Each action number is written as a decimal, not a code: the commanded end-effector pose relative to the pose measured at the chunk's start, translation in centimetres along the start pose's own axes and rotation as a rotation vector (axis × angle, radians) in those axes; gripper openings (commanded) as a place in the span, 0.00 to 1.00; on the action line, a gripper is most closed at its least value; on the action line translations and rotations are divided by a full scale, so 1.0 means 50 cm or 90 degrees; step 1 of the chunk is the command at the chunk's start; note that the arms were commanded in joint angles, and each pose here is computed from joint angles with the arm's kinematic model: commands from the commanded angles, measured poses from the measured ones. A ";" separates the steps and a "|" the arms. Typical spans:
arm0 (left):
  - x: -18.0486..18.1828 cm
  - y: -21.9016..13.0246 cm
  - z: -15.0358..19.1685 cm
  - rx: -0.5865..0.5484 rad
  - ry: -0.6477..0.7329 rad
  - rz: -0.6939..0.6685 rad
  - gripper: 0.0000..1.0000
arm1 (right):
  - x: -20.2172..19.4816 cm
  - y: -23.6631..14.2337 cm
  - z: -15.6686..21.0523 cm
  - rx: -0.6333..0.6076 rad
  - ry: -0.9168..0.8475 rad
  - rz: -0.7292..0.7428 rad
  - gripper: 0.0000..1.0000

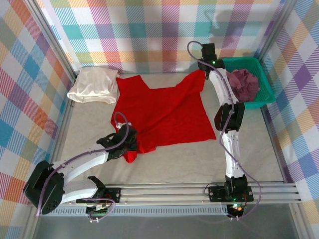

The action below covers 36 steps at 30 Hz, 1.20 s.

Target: Fold and stack the t-shirts

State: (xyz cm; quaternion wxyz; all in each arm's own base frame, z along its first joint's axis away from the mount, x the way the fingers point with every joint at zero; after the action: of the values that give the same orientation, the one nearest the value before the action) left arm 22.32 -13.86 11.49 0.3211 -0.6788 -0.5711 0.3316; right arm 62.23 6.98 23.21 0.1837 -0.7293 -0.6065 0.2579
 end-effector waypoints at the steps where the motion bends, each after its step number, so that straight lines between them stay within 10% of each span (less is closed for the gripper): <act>1: -0.023 -0.014 -0.023 -0.022 0.021 0.028 0.03 | -0.038 -0.129 -0.073 -0.024 0.047 -0.023 0.35; 5: -0.017 -0.058 -0.038 -0.093 0.005 0.058 0.35 | -0.045 -0.238 -0.072 0.006 0.089 -0.093 0.41; 12: 0.019 -0.127 -0.081 -0.192 -0.026 0.054 0.42 | 0.027 -0.351 0.178 0.138 0.172 -0.231 0.28; 20: 0.072 -0.053 -0.112 -0.103 -0.077 -0.006 0.39 | 0.047 -0.300 0.462 0.343 0.191 -0.208 0.11; 36: 0.126 0.237 -0.314 0.063 -0.077 -0.098 0.00 | 0.053 -0.201 0.586 0.419 0.214 -0.126 0.00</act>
State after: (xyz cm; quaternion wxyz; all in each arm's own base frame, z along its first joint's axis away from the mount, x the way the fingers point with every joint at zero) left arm 40.87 -10.33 11.78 0.3092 -0.6055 -0.6356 0.3658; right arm 39.11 11.25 6.58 0.5097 -0.5886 -0.5554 0.2921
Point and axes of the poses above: each hand's point on the last joint's axis, 136 mm out from that joint toward the fingers, its own y axis out along the fingers, its own x axis along the line the jaws close on, z = x × y, the point moved 5 cm from there along -y, back along the fingers, and after that the axes turned 7 degrees about y, right-handed, at the moved point
